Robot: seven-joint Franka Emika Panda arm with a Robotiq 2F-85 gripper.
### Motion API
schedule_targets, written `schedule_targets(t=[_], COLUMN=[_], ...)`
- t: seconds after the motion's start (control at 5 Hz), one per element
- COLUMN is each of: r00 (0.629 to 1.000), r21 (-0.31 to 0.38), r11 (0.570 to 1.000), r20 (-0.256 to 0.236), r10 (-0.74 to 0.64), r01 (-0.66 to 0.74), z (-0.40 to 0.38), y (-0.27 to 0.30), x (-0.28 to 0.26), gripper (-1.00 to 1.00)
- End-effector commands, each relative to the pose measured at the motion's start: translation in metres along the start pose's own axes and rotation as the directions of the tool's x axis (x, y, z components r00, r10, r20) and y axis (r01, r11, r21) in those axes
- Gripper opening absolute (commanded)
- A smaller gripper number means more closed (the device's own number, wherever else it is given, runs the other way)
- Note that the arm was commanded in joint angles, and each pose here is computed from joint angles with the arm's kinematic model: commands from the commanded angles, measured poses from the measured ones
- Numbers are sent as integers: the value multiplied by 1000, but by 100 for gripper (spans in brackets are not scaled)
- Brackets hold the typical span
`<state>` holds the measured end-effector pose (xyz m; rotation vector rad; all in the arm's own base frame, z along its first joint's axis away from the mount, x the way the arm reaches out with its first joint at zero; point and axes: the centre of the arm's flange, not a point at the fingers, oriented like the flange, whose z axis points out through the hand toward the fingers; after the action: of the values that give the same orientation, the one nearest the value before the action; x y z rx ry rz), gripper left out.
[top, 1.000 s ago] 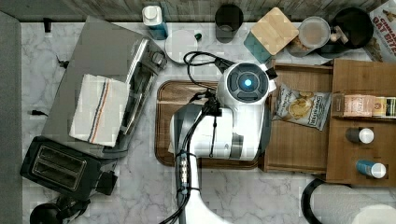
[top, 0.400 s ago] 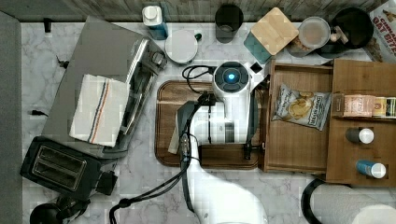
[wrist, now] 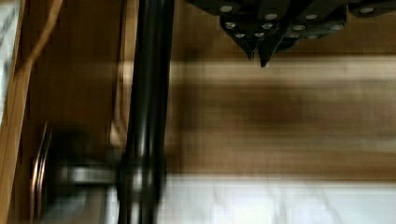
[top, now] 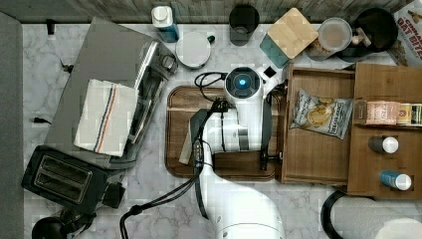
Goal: Close the drawer.
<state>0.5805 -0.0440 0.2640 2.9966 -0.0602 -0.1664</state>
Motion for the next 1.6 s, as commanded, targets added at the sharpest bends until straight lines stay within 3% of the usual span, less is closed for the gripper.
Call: schedule_targets(t=[0.2,0.6,0.8,1.0,1.2,1.6], r00=[995,992,987,986,991,987], r21=[100,107,93,111,139,128], r11=[992,990,992,990,987,989], r20=[-76,-100,-140,-151,-113,-149], r10=[-68,-81,-78,-66,-67,-56], r01=[76,92,91,83,82,75], z=[-26,-22,-24,-27,-25,-4], y=[21,47,79,125,177,266], x=[32,22,15,14,18,4], gripper=[-100,-100,-100,-100,-100,-100])
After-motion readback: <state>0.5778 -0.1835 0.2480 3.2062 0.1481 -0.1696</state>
